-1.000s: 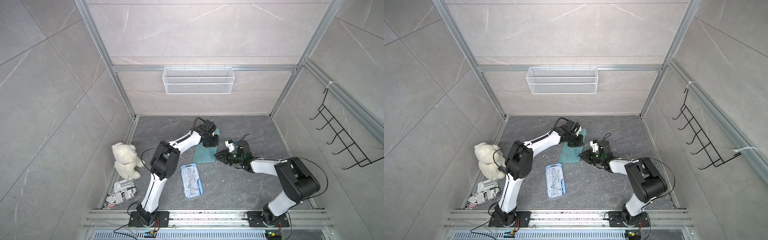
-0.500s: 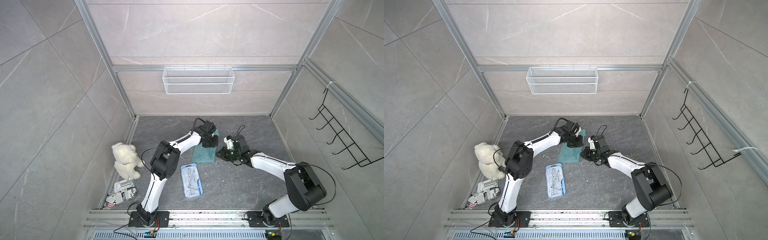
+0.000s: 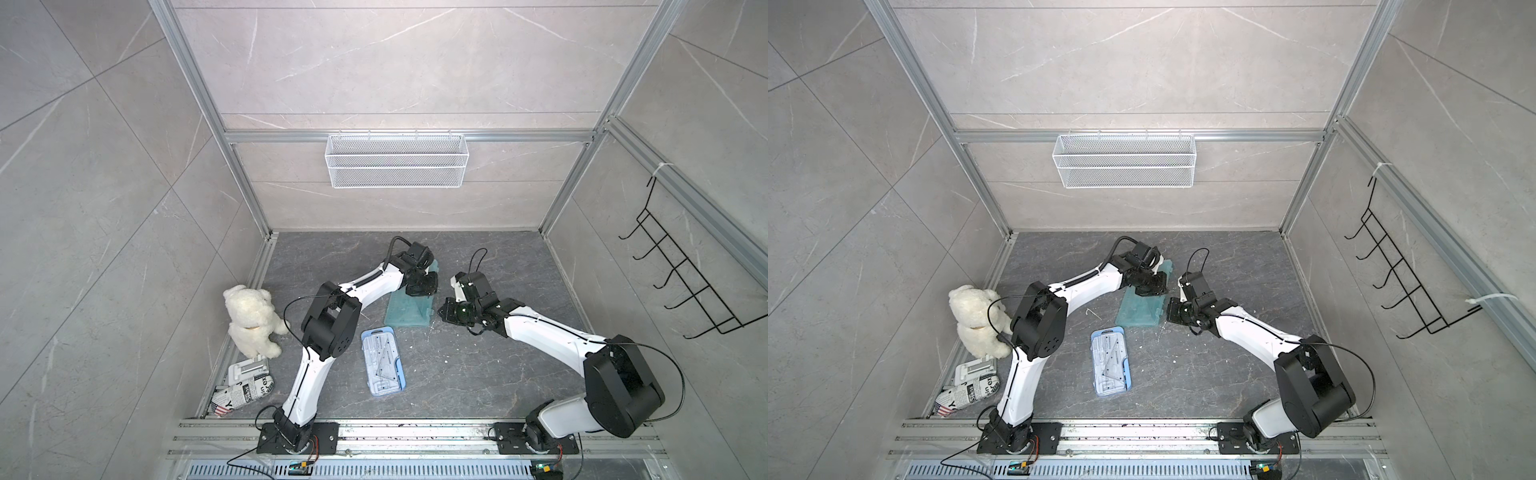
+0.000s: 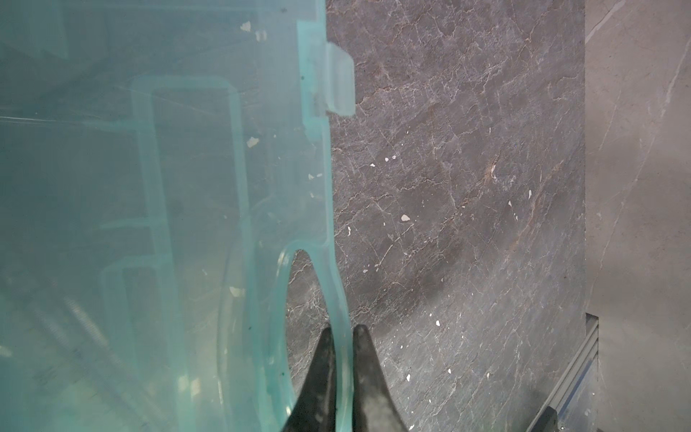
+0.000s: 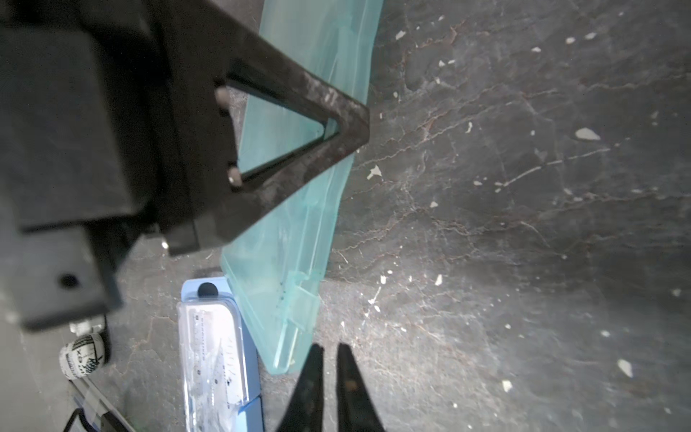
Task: Open the ruler set and take out the ruler
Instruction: Open the ruler set box at the center of the board, then place the ruler set box at the center of the board.
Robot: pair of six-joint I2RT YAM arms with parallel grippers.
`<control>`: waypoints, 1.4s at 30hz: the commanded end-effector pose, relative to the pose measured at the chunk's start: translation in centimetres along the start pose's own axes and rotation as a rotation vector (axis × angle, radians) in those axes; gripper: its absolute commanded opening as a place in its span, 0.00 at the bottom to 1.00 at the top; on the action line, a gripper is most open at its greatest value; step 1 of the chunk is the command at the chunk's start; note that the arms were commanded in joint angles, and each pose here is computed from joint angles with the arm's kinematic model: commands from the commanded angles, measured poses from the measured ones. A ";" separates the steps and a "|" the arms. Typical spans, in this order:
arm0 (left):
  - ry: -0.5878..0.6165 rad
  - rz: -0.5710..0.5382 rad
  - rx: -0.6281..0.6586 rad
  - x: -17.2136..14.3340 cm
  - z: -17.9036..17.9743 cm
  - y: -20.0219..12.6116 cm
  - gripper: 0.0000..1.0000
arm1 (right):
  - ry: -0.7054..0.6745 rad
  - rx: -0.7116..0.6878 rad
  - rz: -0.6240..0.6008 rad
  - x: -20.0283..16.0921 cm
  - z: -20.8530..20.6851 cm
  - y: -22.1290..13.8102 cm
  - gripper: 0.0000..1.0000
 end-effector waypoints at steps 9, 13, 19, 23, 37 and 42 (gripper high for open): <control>0.000 0.057 0.011 -1.7 -1.0 3.5 0.00 | 0.237 -0.038 -0.082 -0.1 -5.9 -2.5 0.54; -0.001 0.063 0.015 -1.8 -1.3 4.2 0.00 | 0.267 -0.017 -0.060 -0.5 -6.7 -2.0 0.55; -0.015 0.094 0.051 -2.7 -0.3 5.7 0.12 | 0.277 -0.003 -0.029 -0.9 -7.1 -0.9 0.58; -0.002 0.082 0.054 -2.4 -0.6 5.1 0.24 | 0.277 0.009 -0.030 -1.0 -7.0 -0.7 0.60; 0.083 -0.111 -0.008 1.9 -4.3 -3.9 0.68 | 0.286 0.107 -0.035 -1.1 -6.1 -0.7 0.62; 0.076 -0.190 0.031 3.4 -2.0 -9.4 0.80 | 0.304 0.150 -0.030 -1.3 -5.8 -0.3 0.62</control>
Point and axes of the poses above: each gripper's point midway between its finger pads, its own y axis out along the fingers, its own z axis along the line the jaws close on, x = y × z, the point moved 5 cm from there along -y, back along the fingers, and after that the axes turned 2 degrees about -y, right-handed, at the moved point
